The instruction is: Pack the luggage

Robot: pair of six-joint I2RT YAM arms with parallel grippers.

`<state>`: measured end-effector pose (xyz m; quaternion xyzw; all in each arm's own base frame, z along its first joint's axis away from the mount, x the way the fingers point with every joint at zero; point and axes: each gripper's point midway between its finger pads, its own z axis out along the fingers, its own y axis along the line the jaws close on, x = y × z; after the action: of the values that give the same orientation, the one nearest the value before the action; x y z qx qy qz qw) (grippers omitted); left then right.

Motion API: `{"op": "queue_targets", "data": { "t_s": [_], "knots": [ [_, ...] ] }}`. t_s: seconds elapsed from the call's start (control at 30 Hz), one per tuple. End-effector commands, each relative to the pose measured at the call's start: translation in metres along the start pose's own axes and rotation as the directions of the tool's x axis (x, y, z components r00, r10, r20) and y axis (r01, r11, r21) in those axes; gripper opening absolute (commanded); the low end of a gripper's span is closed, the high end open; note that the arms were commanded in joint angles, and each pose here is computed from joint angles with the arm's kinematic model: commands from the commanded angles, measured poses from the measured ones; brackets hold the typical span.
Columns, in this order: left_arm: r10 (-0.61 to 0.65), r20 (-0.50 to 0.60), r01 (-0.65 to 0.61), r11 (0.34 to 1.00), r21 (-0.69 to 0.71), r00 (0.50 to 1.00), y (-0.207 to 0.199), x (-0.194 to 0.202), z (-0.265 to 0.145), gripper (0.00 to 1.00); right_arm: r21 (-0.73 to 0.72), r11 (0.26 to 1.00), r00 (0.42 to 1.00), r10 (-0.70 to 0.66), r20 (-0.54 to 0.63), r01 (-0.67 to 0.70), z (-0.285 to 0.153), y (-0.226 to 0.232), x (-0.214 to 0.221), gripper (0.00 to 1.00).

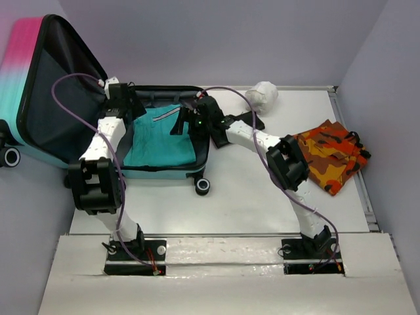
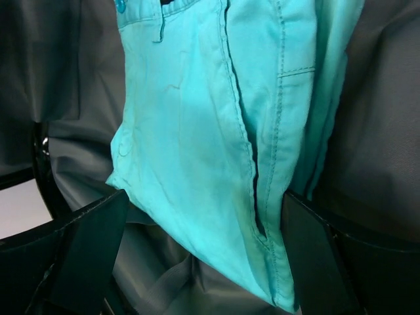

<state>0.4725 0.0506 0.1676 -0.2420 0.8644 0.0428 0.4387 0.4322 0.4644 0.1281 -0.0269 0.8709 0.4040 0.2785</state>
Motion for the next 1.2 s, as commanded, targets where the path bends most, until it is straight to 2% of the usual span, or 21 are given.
{"op": "queue_targets", "data": {
  "t_s": [0.0,0.07,0.2,0.27,0.3,0.33,0.4,0.43,0.47,0.5,0.53,0.57,0.7,0.83,0.9,1.07,1.17],
  "knots": [
    [-0.034,0.281,-0.008,0.989,0.149,0.959,-0.051,-0.081,-0.090,0.99,-0.011,0.996,0.988,-0.086,0.127,0.089,-0.040,0.032,-0.051,1.00],
    [-0.014,0.315,-0.060,0.972,0.226,0.949,-0.080,-0.082,-0.122,0.99,-0.029,0.991,0.977,-0.126,0.172,0.133,-0.063,0.050,-0.065,0.98],
    [-0.050,0.333,-0.090,0.915,0.392,0.942,-0.111,-0.075,-0.173,0.99,-0.003,0.983,0.945,-0.174,0.279,0.182,-0.112,0.069,-0.088,0.93],
    [-0.079,0.340,-0.100,0.872,0.479,0.937,-0.117,-0.070,-0.205,0.98,0.031,0.984,0.919,-0.176,0.353,0.176,-0.142,0.070,-0.096,0.86],
    [-0.091,0.344,-0.105,0.853,0.511,0.935,-0.119,-0.068,-0.218,0.98,0.050,0.986,0.910,-0.169,0.378,0.162,-0.151,0.061,-0.101,0.84],
    [-0.104,0.349,-0.125,0.809,0.574,0.931,-0.121,-0.061,-0.244,0.97,0.096,0.989,0.890,-0.143,0.433,0.112,-0.167,0.041,-0.109,0.77],
    [-0.115,0.356,-0.144,0.769,0.622,0.927,-0.119,-0.052,-0.267,0.97,0.157,0.987,0.876,-0.115,0.469,0.045,-0.178,0.011,-0.112,0.64],
    [-0.095,0.340,-0.155,0.754,0.639,0.936,-0.118,-0.034,-0.268,0.97,0.198,0.980,0.860,-0.088,0.502,-0.015,-0.184,-0.010,-0.116,0.58],
    [-0.095,0.339,-0.176,0.709,0.683,0.936,-0.119,-0.026,-0.282,0.97,0.222,0.973,0.857,-0.065,0.512,-0.059,-0.187,-0.028,-0.115,0.54],
    [-0.125,0.368,-0.190,0.680,0.708,0.921,-0.109,-0.027,-0.305,0.97,0.277,0.953,0.857,-0.039,0.513,-0.122,-0.191,-0.067,-0.108,0.49],
    [-0.106,0.350,-0.194,0.670,0.717,0.931,-0.105,-0.009,-0.301,0.97,0.284,0.940,0.836,0.003,0.548,-0.189,-0.195,-0.085,-0.108,0.44],
    [-0.125,0.375,-0.217,0.632,0.744,0.919,-0.098,-0.007,-0.321,0.97,0.303,0.922,0.821,0.027,0.570,-0.241,-0.201,-0.109,-0.109,0.44],
    [-0.103,0.396,-0.249,0.628,0.738,0.912,-0.074,0.024,-0.324,0.98,0.374,0.831,0.791,0.122,0.599,-0.411,-0.198,-0.183,-0.074,0.61],
    [-0.130,0.420,-0.250,0.635,0.731,0.898,-0.058,0.033,-0.328,0.99,0.375,0.780,0.761,0.191,0.620,-0.501,-0.181,-0.217,-0.062,0.65],
    [-0.151,0.426,-0.252,0.617,0.746,0.892,-0.057,0.034,-0.335,0.99,0.364,0.758,0.745,0.229,0.627,-0.540,-0.176,-0.235,-0.061,0.69],
    [-0.163,0.432,-0.251,0.615,0.748,0.887,-0.053,0.045,-0.327,0.99,0.320,0.744,0.730,0.314,0.607,-0.587,-0.147,-0.252,-0.052,0.70],
    [-0.154,0.425,-0.252,0.611,0.750,0.892,-0.053,0.054,-0.321,0.99,0.292,0.725,0.706,0.362,0.608,-0.623,-0.130,-0.261,-0.048,0.64]
  ]
}}
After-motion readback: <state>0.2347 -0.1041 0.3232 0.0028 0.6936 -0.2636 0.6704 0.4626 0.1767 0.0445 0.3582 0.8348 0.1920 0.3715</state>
